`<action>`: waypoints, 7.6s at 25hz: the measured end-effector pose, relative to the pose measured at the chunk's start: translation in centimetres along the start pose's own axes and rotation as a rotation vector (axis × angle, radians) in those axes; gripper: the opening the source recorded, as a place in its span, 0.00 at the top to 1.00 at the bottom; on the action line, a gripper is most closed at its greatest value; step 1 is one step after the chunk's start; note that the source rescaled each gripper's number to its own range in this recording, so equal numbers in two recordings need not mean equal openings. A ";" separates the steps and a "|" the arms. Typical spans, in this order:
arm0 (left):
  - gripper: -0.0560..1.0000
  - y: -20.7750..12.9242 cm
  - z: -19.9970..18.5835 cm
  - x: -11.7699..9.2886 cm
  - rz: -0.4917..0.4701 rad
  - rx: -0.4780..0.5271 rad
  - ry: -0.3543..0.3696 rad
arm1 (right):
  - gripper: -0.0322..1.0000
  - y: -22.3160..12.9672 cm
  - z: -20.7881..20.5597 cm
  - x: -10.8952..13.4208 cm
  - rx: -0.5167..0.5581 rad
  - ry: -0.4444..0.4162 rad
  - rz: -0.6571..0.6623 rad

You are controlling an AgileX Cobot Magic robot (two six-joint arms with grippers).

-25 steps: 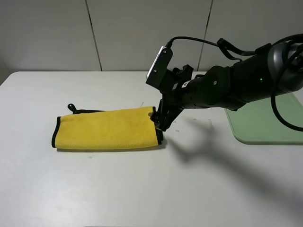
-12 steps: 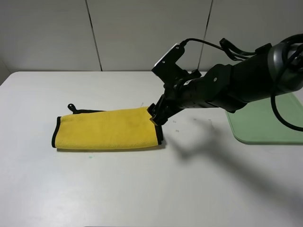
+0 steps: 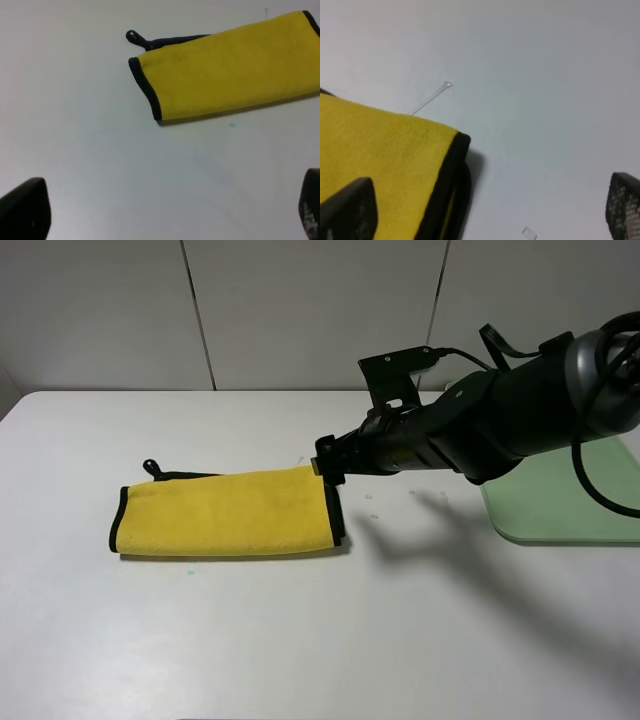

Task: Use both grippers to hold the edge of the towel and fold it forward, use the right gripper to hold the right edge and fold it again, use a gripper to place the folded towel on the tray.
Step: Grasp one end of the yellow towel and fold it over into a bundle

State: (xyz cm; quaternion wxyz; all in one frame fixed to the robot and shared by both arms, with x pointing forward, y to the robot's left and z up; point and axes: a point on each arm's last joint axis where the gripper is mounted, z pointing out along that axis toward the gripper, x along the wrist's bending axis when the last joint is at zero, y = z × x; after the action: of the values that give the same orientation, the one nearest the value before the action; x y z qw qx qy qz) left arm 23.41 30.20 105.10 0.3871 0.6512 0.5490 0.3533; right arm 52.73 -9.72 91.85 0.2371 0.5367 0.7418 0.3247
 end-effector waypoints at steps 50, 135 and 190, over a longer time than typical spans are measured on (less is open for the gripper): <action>0.00 0.0 0.0 0.0 0.000 -0.001 0.000 | 0.00 -3.7 2.6 1.7 0.069 -0.072 0.097; 0.00 0.0 0.0 0.0 0.000 -0.001 0.000 | 0.93 0.1 0.3 -16.2 0.188 -0.047 0.155; 0.00 0.0 0.0 0.0 0.000 -0.001 0.000 | 0.45 0.5 1.1 -3.5 0.106 0.085 0.310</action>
State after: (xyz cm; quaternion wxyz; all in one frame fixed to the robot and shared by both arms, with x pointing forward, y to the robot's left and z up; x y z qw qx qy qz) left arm 23.40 30.21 105.10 0.3873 0.6510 0.5488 0.3535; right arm 54.92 -12.74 91.55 0.1237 0.6422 0.6758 0.3401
